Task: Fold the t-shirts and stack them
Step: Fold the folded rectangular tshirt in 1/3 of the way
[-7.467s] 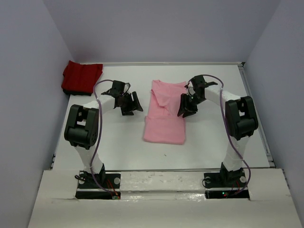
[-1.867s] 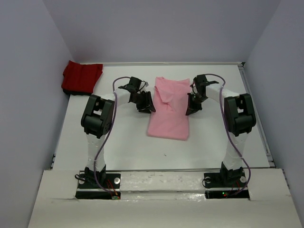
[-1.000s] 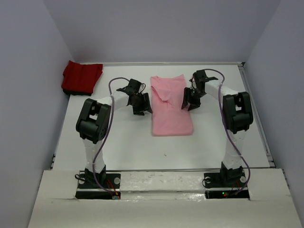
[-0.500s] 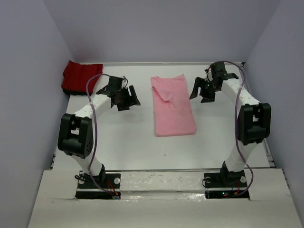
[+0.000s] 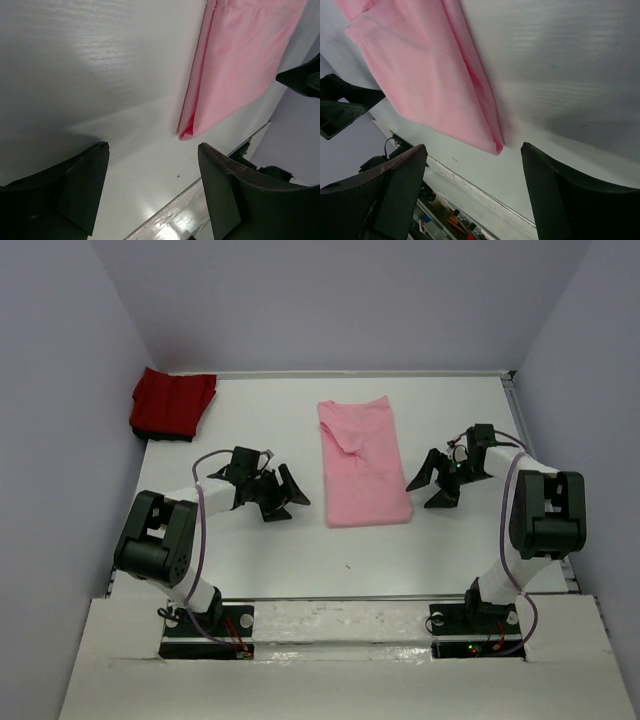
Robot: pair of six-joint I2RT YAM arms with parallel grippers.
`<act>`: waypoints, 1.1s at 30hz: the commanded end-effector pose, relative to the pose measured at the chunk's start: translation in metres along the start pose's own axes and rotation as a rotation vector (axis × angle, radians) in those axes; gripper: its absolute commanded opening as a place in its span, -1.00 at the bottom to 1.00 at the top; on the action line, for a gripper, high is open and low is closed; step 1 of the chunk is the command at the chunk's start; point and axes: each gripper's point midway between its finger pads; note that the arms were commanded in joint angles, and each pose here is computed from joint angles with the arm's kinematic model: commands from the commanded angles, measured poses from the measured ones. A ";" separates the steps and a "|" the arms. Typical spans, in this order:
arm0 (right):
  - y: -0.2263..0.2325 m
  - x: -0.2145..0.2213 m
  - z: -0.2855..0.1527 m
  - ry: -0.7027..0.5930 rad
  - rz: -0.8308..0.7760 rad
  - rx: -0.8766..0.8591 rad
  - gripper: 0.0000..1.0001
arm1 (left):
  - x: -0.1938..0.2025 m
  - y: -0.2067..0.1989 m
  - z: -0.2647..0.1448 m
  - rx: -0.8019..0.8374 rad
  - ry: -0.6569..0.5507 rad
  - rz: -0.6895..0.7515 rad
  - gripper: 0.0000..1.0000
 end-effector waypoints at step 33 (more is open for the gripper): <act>0.075 -0.073 0.057 -0.045 -0.208 -0.116 -1.00 | -0.114 -0.154 -0.007 -0.010 -0.224 0.288 0.60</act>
Point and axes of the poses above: each gripper's point midway between its finger pads, its own z axis out along the fingers, its own y axis along the line the jaws close on, x = y × z, and after that the axes turned 12 degrees about -z, right-handed
